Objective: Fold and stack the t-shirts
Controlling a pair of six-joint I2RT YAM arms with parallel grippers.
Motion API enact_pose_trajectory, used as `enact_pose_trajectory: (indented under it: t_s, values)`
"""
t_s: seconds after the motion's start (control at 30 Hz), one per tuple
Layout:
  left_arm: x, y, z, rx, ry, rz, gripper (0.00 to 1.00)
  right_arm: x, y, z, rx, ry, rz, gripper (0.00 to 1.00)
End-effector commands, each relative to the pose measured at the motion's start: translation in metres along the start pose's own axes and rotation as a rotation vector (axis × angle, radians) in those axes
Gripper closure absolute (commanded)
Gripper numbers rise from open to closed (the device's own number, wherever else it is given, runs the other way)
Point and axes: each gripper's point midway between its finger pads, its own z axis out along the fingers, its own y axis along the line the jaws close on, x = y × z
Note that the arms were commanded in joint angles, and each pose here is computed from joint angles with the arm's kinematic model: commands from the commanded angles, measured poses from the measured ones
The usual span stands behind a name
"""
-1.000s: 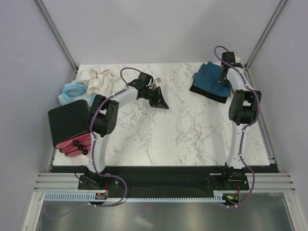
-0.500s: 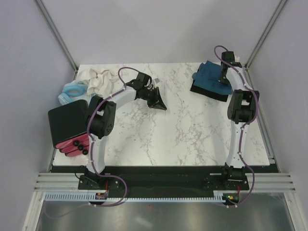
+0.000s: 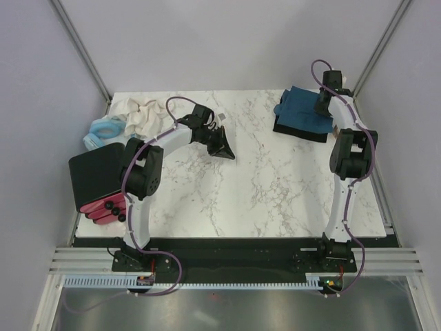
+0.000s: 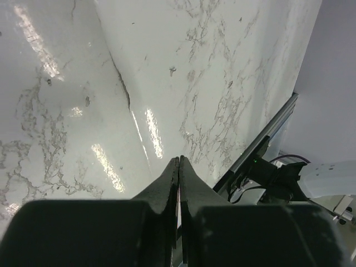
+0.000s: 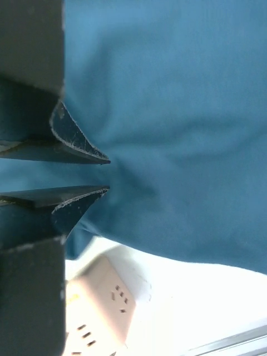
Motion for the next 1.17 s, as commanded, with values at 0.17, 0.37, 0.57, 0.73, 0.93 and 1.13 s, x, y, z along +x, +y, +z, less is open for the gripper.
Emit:
enact_pose_trajectory:
  t_s: [0.17,0.37,0.57,0.73,0.93,1.13]
  values:
    - [-0.016,-0.013,-0.064,-0.127,-0.172,0.049,0.76,-0.108,0.071,-0.187,-0.540,-0.271,0.181,0.60]
    - [-0.033,-0.052,-0.163,-0.216,-0.475,0.074,0.69,-0.020,0.126,-0.278,-0.955,-0.075,0.250,0.60]
    - [0.001,-0.044,-0.205,-0.331,-0.533,0.036,0.65,0.123,0.151,-0.316,-0.995,0.140,0.041,0.60]
    - [0.044,-0.016,-0.206,-0.418,-0.459,-0.050,0.66,0.174,0.139,-0.334,-0.958,0.165,-0.076,0.60]
    - [0.097,0.010,-0.216,-0.438,-0.488,-0.093,0.64,0.219,0.137,-0.334,-0.871,0.233,-0.183,0.60]
    - [0.116,0.019,-0.230,-0.471,-0.530,-0.112,0.66,0.241,0.148,-0.333,-0.854,0.255,-0.183,0.65]
